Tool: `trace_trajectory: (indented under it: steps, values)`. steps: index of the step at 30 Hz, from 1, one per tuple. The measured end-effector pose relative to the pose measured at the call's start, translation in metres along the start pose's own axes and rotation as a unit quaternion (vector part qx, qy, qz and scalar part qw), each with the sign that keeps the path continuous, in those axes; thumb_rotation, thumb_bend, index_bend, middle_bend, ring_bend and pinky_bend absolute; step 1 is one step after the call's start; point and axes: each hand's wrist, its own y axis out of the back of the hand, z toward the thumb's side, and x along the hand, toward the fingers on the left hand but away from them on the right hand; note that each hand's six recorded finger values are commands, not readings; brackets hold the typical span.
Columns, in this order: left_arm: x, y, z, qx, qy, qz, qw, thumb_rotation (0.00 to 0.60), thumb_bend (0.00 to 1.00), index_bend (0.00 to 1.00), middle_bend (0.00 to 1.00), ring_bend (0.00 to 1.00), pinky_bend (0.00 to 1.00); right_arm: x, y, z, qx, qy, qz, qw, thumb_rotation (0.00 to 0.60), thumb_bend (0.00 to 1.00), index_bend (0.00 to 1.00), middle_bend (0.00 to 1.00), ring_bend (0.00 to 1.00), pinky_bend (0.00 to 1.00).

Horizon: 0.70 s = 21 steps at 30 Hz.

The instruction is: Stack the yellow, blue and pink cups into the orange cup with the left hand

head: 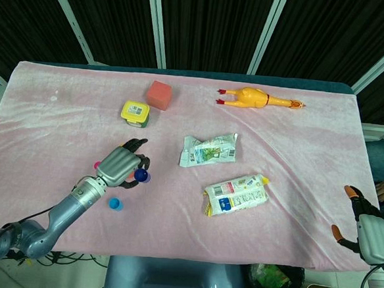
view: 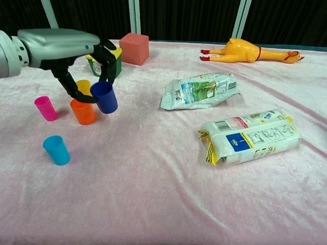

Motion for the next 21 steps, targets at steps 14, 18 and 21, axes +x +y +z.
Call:
trace_trajectory:
  steps: [14, 18, 21]
  values:
    - [-0.015, 0.000, -0.050, -0.011, 0.059, 0.003, 0.9982, 0.600, 0.28, 0.46, 0.50, 0.01, 0.11, 0.000, -0.001, -0.001, 0.001, -0.002, 0.001, 1.0000, 0.600, 0.27, 0.03, 0.06, 0.16, 0.21]
    - [-0.010, -0.008, -0.053, -0.015, 0.062, -0.006, 0.9980, 0.600, 0.28, 0.46, 0.50, 0.01, 0.11, 0.000, 0.000, -0.001, 0.001, -0.003, 0.001, 1.0000, 0.600, 0.27, 0.03, 0.06, 0.16, 0.21]
    - [-0.007, -0.012, -0.054, -0.017, 0.062, -0.010, 0.9979, 0.600, 0.28, 0.46, 0.50, 0.01, 0.11, 0.000, 0.000, -0.001, 0.001, -0.003, 0.000, 1.0000, 0.600, 0.27, 0.03, 0.06, 0.16, 0.21]
